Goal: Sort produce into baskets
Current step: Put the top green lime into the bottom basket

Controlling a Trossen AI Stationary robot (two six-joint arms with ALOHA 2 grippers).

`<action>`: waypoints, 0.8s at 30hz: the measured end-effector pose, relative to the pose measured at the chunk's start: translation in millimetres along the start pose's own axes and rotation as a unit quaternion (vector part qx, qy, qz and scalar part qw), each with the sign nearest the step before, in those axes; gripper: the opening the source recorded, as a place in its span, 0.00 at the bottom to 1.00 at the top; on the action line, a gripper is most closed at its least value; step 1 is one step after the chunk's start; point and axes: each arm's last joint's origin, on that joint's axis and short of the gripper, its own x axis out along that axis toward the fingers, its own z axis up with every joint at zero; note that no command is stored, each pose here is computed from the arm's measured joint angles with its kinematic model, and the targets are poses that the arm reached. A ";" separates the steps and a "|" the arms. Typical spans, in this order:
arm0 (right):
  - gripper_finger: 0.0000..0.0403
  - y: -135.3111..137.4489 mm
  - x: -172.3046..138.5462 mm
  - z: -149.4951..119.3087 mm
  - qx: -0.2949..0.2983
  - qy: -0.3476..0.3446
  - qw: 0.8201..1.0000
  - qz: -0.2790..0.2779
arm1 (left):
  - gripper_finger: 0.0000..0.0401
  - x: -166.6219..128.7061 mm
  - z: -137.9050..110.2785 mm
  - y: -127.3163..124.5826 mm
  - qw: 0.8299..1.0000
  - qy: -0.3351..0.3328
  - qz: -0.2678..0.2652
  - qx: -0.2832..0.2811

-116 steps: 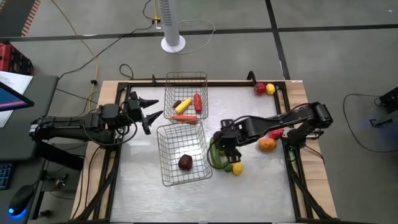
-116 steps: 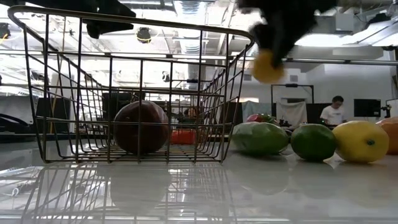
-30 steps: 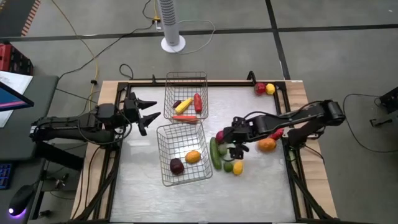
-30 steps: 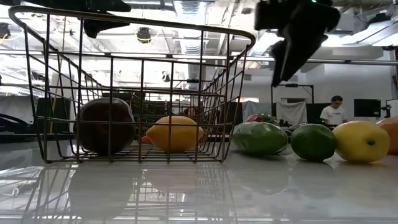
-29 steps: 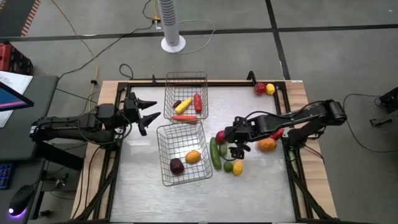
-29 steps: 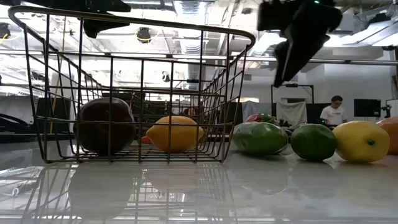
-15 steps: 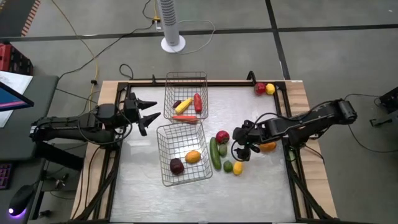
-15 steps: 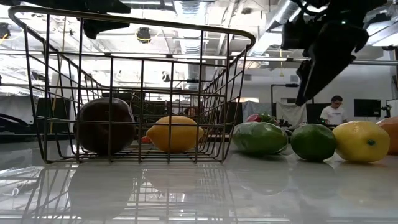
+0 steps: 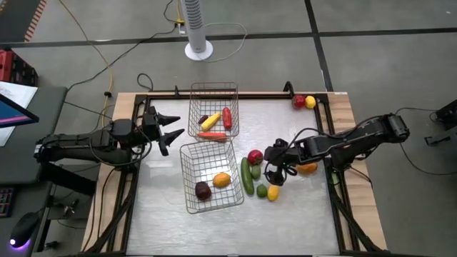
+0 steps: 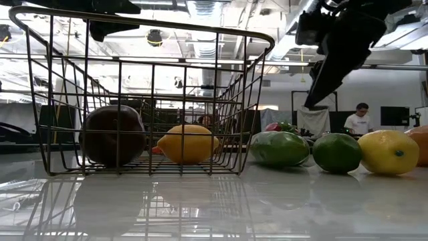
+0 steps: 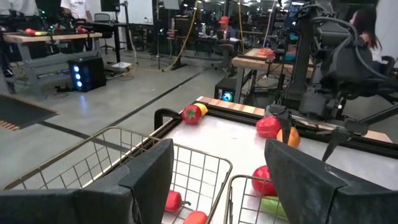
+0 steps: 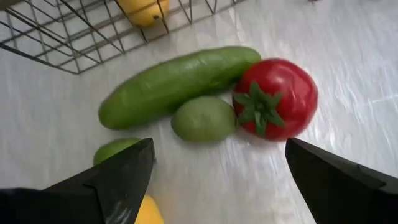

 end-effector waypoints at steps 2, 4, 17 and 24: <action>0.96 0.5 0.0 1.2 -0.004 -0.006 1.000 0.003 | 0.60 0.0 0.0 0.0 1.000 0.000 0.000 0.001; 0.96 1.2 0.0 2.9 -0.008 -0.015 1.000 0.006 | 0.60 0.0 0.0 0.0 1.000 0.000 0.000 0.001; 0.96 3.5 -0.1 2.4 -0.008 -0.003 0.999 0.042 | 0.60 0.0 0.1 0.1 1.000 -0.001 0.001 0.001; 0.95 2.8 -0.1 1.0 -0.011 -0.001 1.000 0.027 | 0.60 0.1 2.2 0.0 1.000 -0.012 0.004 -0.002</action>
